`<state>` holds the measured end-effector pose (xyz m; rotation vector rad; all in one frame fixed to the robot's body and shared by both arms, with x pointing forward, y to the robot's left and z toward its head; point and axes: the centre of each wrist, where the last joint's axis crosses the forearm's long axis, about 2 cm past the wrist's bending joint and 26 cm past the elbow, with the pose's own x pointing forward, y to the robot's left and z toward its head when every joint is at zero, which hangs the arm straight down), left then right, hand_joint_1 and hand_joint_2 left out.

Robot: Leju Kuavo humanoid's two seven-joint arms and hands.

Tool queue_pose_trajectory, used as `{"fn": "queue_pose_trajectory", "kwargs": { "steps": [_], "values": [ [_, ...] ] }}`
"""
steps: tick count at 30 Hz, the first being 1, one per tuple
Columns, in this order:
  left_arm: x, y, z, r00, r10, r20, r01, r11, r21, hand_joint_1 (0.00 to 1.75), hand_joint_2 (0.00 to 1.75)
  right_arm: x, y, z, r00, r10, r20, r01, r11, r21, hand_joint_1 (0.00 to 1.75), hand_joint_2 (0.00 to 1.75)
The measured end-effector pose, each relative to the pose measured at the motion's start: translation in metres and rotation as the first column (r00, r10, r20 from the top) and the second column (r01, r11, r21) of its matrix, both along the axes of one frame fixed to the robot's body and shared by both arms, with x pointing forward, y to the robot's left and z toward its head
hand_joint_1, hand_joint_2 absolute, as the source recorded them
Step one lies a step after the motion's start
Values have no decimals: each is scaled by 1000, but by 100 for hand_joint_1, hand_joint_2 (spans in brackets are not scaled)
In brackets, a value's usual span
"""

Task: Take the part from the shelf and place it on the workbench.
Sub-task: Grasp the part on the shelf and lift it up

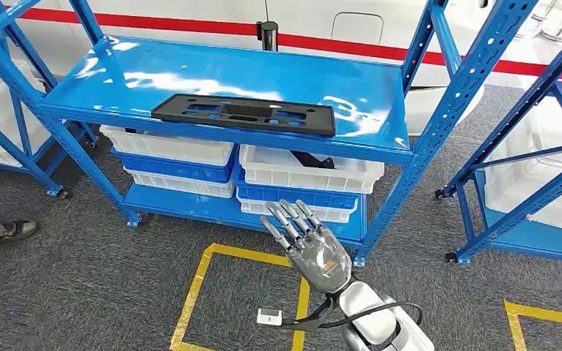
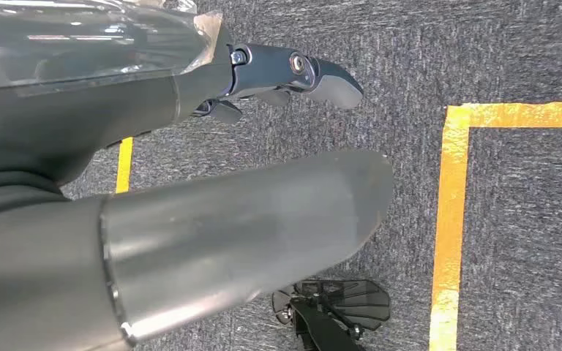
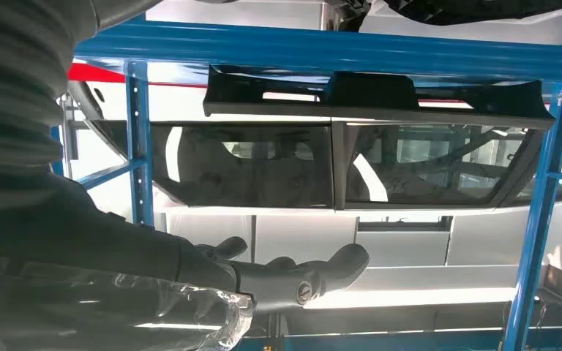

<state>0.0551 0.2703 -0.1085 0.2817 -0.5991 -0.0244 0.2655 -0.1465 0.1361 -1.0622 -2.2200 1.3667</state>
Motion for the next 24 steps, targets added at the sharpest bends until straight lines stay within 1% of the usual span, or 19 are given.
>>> {"fn": "queue_pose_trajectory", "kwargs": {
  "steps": [5,16,24],
  "values": [
    [0,0,0,1000,-5,4,5,1000,3,0,0,3,2,0,1000,-15,-7,15,1000,-3,0,175],
    [0,0,0,1000,-11,1,11,1000,8,0,0,0,0,-7,999,-40,-19,40,999,-14,0,175],
    [0,0,0,1000,3,-12,-3,1000,2,0,0,0,-2,-9,999,-49,-24,48,999,-15,0,175]
  ]
}}
